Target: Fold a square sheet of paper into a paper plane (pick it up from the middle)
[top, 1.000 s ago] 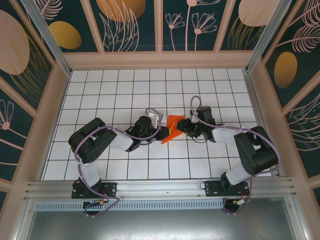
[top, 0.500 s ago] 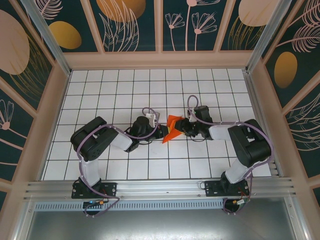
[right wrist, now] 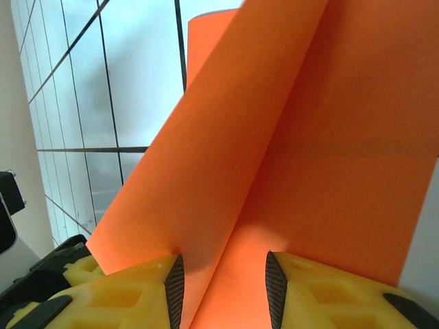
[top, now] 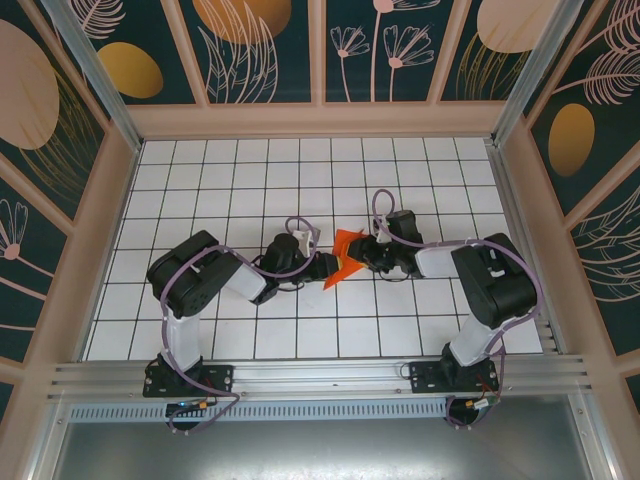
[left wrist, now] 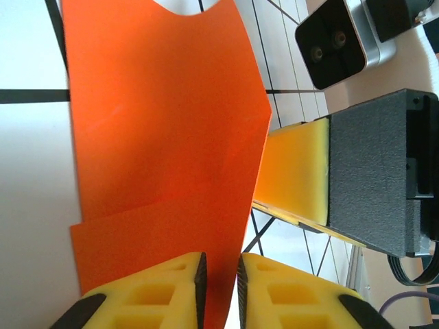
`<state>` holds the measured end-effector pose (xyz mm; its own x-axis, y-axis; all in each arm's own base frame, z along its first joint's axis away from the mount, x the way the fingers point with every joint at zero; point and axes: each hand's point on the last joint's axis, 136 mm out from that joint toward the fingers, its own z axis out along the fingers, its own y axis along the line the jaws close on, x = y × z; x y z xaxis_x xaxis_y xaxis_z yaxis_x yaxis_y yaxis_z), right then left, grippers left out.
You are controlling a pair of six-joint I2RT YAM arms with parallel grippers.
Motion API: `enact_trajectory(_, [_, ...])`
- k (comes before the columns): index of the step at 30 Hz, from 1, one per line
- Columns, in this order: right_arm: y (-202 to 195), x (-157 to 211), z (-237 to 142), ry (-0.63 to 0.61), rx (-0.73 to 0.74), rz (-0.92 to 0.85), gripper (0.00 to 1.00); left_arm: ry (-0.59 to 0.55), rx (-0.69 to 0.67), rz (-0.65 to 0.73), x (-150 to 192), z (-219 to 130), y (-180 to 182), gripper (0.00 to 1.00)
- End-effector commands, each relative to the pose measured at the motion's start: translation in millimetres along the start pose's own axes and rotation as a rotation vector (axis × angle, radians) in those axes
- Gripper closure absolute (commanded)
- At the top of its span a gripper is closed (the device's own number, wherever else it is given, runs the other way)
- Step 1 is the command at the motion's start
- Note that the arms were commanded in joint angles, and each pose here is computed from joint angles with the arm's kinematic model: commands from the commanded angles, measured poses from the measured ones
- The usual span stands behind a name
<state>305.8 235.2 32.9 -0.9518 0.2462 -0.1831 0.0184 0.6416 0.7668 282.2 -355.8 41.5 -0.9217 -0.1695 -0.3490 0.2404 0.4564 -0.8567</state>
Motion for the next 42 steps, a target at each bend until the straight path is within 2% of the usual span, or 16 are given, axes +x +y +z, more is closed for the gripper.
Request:
enact_trajectory(1, [2.8, -7.1, 3.9, -0.011, -0.012, -0.025, 0.60, 0.014, 0.012, 0.022, -3.6, 6.4, -1.9, 0.74])
enact_trajectory(12, [4.6, -6.5, 3.5, -0.010, -0.007, -0.027, 0.58, 0.021, -0.034, 0.064, -7.0, 13.8, 6.2, 0.69])
enact_trajectory(17, [7.2, -6.7, 3.6, -0.008, -0.013, -0.029, 0.57, 0.021, -0.057, 0.092, -8.9, 15.4, 9.3, 0.73])
enact_trajectory(27, [12.4, -7.9, -4.3, -0.030, -0.019, -0.096, 0.59, 0.031, -0.045, 0.135, -11.0, 12.5, 3.1, 0.92])
enact_trajectory(33, [19.2, -8.3, -5.2, -0.029, -0.050, -0.127, 0.59, 0.026, 0.001, 0.090, -13.4, 7.1, -4.4, 0.93])
enact_trajectory(42, [9.3, -8.2, 1.7, -0.012, -0.015, -0.115, 0.57, 0.039, 0.068, 0.026, -13.2, 4.7, -11.4, 0.92])
